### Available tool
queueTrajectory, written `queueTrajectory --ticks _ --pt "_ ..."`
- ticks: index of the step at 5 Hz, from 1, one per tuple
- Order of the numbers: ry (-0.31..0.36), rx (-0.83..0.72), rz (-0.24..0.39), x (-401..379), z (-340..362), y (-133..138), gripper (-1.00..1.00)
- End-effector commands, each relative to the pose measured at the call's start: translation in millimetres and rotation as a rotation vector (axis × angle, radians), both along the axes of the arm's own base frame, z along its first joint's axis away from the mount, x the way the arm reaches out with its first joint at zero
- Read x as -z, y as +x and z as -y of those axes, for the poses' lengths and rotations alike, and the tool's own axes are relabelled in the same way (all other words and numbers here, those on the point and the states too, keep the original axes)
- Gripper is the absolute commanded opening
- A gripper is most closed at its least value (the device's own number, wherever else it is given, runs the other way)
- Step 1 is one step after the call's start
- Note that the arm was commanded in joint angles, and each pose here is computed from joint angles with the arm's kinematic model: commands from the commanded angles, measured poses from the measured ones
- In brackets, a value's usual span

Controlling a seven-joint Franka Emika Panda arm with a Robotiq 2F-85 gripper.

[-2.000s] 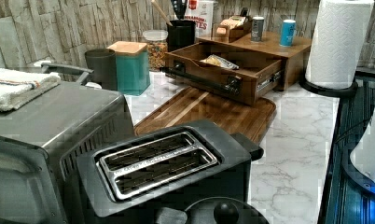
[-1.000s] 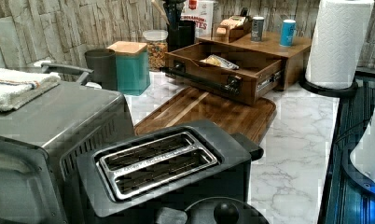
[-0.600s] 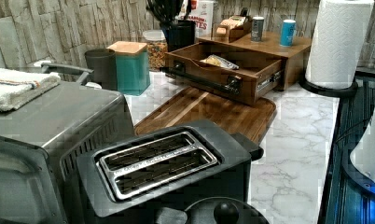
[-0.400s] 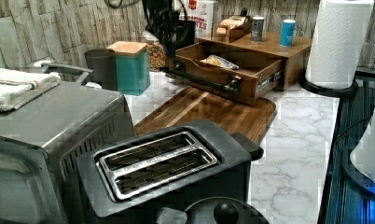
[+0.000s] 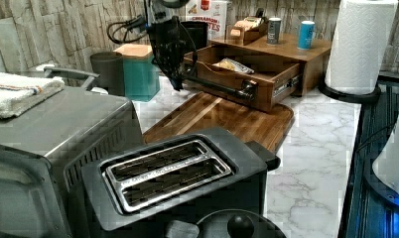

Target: Close the drawer.

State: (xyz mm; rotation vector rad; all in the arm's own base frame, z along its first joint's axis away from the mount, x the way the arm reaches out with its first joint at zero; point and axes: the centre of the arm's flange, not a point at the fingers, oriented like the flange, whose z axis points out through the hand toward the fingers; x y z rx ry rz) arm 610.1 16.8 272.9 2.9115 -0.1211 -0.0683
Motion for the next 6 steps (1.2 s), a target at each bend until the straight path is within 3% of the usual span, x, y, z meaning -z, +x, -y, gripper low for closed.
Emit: queueTrajectory --ticks 1,6 --pt "0.077 0.05 0.07 -18.9 42.7 -1.2 -1.0" --pt "0.167 0.03 0.046 -24.6 151.4 -24.1 -1.0"
